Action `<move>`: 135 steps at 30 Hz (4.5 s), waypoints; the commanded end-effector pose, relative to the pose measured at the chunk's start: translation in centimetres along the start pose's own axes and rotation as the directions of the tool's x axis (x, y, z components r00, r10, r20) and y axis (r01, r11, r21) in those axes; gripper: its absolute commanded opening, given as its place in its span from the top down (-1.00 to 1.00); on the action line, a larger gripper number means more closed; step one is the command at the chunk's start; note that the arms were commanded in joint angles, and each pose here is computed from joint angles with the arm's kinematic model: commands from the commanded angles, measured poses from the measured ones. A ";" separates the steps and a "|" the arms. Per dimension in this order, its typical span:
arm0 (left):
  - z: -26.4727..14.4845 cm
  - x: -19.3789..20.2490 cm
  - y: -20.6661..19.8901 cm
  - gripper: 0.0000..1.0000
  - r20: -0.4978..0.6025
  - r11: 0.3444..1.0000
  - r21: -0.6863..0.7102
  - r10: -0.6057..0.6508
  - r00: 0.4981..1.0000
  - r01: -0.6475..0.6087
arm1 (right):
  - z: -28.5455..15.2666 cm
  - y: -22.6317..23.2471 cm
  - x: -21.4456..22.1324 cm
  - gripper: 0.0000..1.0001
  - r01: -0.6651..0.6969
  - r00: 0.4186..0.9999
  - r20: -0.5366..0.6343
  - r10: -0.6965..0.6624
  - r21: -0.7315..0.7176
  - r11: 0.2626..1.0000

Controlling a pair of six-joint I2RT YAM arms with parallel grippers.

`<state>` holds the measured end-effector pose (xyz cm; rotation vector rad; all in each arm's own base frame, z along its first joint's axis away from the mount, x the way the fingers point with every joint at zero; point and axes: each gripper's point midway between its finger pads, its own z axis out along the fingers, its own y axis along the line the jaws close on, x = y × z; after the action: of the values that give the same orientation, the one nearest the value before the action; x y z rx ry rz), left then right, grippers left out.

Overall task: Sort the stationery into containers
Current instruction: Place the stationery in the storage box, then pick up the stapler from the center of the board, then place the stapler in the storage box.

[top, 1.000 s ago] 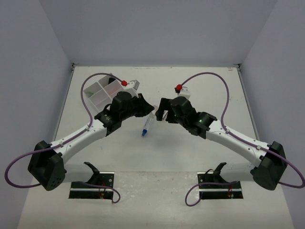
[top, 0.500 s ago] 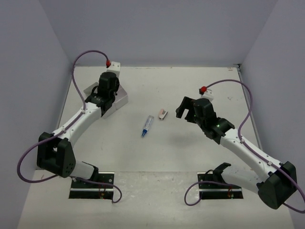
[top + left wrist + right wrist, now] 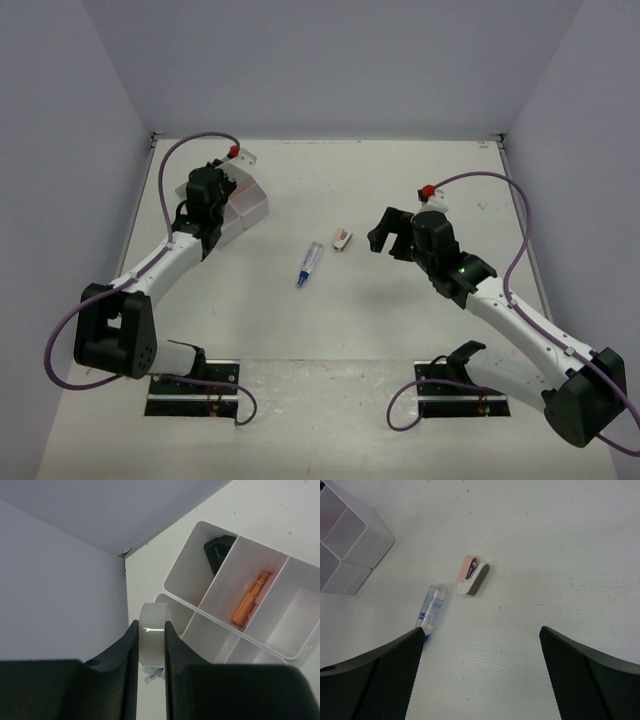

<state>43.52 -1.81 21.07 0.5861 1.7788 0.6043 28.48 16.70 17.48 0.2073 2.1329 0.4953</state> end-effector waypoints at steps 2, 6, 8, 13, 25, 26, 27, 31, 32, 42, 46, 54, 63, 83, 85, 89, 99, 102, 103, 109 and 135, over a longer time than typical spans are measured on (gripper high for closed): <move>0.2 0.0 -0.9 1.00 0.080 0.996 0.082 0.018 0.997 -0.025 | -0.2 0.7 -0.8 -0.98 0.007 1.000 0.031 -0.005 -0.038 0.999; 0.5 1.7 -2.4 1.00 0.030 0.987 0.159 0.028 0.999 -0.033 | -0.2 0.7 -0.8 -0.97 0.008 1.000 0.029 -0.007 -0.039 0.999; 0.5 2.5 -2.5 1.00 0.003 0.984 0.176 0.021 1.000 -0.021 | -0.2 0.7 -0.8 -0.98 0.010 1.000 0.027 -0.009 -0.040 0.999; 0.4 4.5 -3.2 0.93 -0.055 0.981 0.195 0.031 0.998 -0.020 | -0.4 0.8 -0.9 -0.98 0.012 0.999 0.032 -0.011 -0.047 0.999; 0.6 7.1 -3.7 0.21 -0.124 0.986 0.168 0.017 0.992 0.004 | -0.5 1.1 -0.8 -0.97 0.031 0.999 0.028 -0.029 -0.065 0.997; 0.5 6.9 -3.5 0.15 -0.119 0.986 0.164 0.011 0.993 0.009 | -0.5 1.0 -0.8 -0.97 0.032 0.999 0.026 -0.030 -0.065 0.997; 0.5 6.6 -3.3 0.10 -0.113 0.987 0.157 0.002 0.994 0.016 | -0.5 1.1 -0.8 -0.98 0.033 0.999 0.025 -0.032 -0.066 0.997; 0.5 4.7 -2.2 -0.07 -0.077 0.989 0.140 -0.029 0.997 0.040 | -0.2 1.4 -0.5 -0.98 0.038 0.999 0.006 -0.037 -0.078 0.996; 0.4 3.4 -1.4 -0.12 -0.050 0.990 0.123 -0.060 0.997 0.066 | -0.1 1.5 -0.2 -0.98 0.038 0.999 -0.004 -0.039 -0.088 0.995; -6.1 -10.3 2.6 -1.00 -0.072 0.636 0.132 -0.759 0.647 0.760 | 3.7 2.0 2.9 -0.81 -0.021 0.986 -0.166 0.024 0.017 1.000; -9.6 -7.8 1.4 -1.00 -0.207 0.521 0.064 -0.827 0.522 0.851 | 4.4 3.3 3.7 -0.79 0.014 0.985 -0.174 0.000 0.078 0.997; -14.6 -3.8 -4.0 -1.00 -0.328 0.530 0.248 -0.741 0.585 0.811 | 11.3 4.9 6.1 -0.78 0.114 0.945 -0.325 -0.040 0.211 0.971; -16.5 -2.0 -6.0 -1.00 -0.341 0.537 0.327 -0.700 0.628 0.777 | 15.7 3.5 8.3 -0.66 0.212 0.909 -0.412 -0.056 0.341 0.916; -16.9 -6.7 -11.2 -1.00 -0.464 0.210 0.556 -0.724 0.510 0.804 | 14.2 2.0 6.9 0.98 0.301 0.925 -0.325 -0.199 0.301 0.905; -17.8 -8.5 -12.5 -1.00 -0.531 0.072 0.607 -0.704 0.472 0.791 | 12.9 3.2 7.1 1.00 0.424 0.891 -0.276 -0.361 0.224 0.877; -18.0 -11.6 -14.5 -1.00 -0.573 -0.073 0.679 -0.674 0.465 0.731 | 8.5 8.0 6.4 1.00 0.578 0.816 -0.061 -0.575 0.029 0.816; -20.9 -14.8 -19.3 -0.85 -0.628 -0.255 0.740 -0.594 0.503 0.622 | -2.4 17.0 3.5 1.00 0.571 0.817 0.338 -0.466 -0.362 0.737; -21.5 -15.3 -19.6 -0.70 -0.623 -0.270 0.753 -0.588 0.516 0.601 | -3.7 17.9 3.0 1.00 0.576 0.813 0.365 -0.453 -0.394 0.717; -21.5 -15.6 -19.8 -0.63 -0.621 -0.268 0.754 -0.588 0.518 0.600 | -3.9 18.1 3.1 1.00 0.582 0.809 0.369 -0.457 -0.397 0.709; -21.0 -16.1 -20.1 0.62 -0.616 -0.254 0.754 -0.593 0.518 0.606 | -4.4 18.3 2.7 1.00 0.584 0.807 0.376 -0.455 -0.398 0.708; 4.3 -5.5 -13.7 1.00 0.030 0.812 0.543 -0.275 0.961 0.215 | -3.3 6.0 0.2 -0.97 0.315 0.917 0.307 -0.254 -0.169 0.934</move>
<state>47.41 -15.42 13.18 0.6151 2.0129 -0.1912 25.29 21.13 21.00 -0.1878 1.7899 0.4631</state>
